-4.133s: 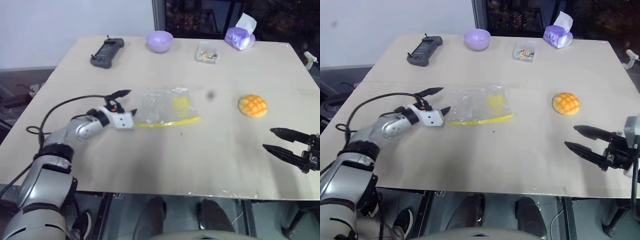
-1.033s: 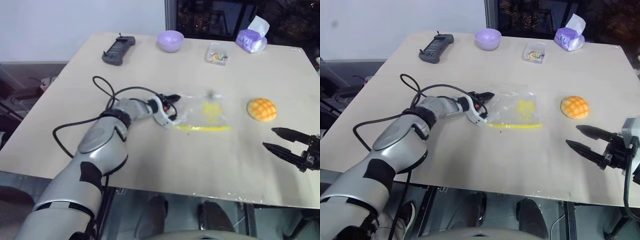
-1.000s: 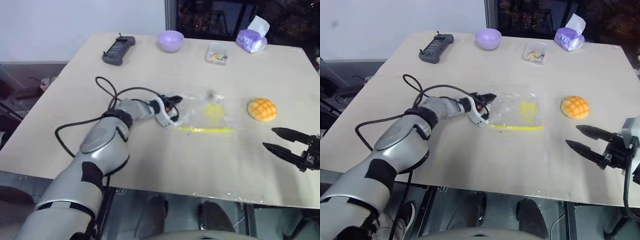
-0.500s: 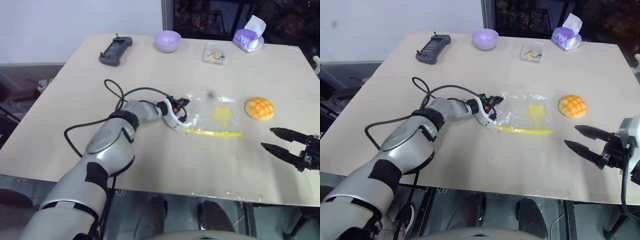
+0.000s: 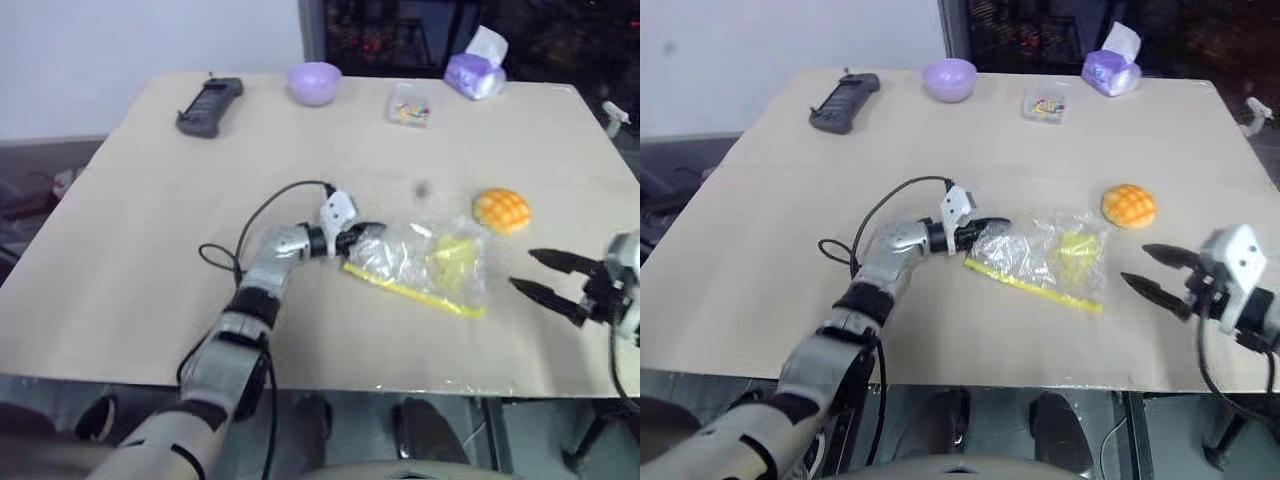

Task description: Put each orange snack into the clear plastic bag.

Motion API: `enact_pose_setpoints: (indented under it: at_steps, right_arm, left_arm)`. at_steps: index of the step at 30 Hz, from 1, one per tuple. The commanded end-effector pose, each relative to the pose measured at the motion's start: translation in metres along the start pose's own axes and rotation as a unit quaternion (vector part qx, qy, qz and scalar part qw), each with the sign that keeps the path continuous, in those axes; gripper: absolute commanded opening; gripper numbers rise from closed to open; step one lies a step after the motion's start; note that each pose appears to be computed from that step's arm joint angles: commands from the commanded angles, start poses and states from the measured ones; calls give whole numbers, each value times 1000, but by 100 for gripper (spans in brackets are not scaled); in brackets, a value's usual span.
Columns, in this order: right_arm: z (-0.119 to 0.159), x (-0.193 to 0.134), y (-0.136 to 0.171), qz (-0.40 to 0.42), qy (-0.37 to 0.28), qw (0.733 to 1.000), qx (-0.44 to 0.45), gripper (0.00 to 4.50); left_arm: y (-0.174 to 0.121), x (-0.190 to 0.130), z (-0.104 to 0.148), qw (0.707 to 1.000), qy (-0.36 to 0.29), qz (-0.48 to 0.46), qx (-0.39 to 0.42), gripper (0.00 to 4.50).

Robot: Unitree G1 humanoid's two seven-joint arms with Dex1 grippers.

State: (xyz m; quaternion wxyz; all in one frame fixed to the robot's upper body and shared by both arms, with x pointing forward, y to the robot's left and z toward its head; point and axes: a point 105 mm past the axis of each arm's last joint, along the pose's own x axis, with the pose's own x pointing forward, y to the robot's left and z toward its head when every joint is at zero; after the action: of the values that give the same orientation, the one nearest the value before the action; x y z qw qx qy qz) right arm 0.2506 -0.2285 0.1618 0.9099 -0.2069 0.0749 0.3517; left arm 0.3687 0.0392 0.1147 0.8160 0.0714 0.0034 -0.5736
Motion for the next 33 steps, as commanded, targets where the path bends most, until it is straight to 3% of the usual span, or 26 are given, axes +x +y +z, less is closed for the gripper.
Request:
enact_pose_setpoints:
  at_steps: [1,5,14,20,24,27,33]
  right_arm:
    - [-11,20,1,-12,46,994,-103,281]
    - [-13,31,20,33,54,986,-152,281]
    - [44,29,17,21,-11,975,-220,281]
    - [49,56,56,72,-34,966,-244,281]
    - [34,66,72,84,-22,969,-233,281]
    - [16,78,64,31,-2,973,-228,281]
    - [-18,87,74,7,32,974,-225,281]
  left_arm:
    - [8,-4,39,995,-52,40,-82,8]
    - [7,-5,51,988,-55,57,-133,8]
    - [9,-8,44,990,-29,78,-115,8]
    - [18,-12,34,990,-10,89,-105,8]
    - [20,-12,34,990,-16,89,-112,8]
    - [19,-12,32,989,-18,87,-118,8]
    - [15,-14,26,987,-21,88,-136,8]
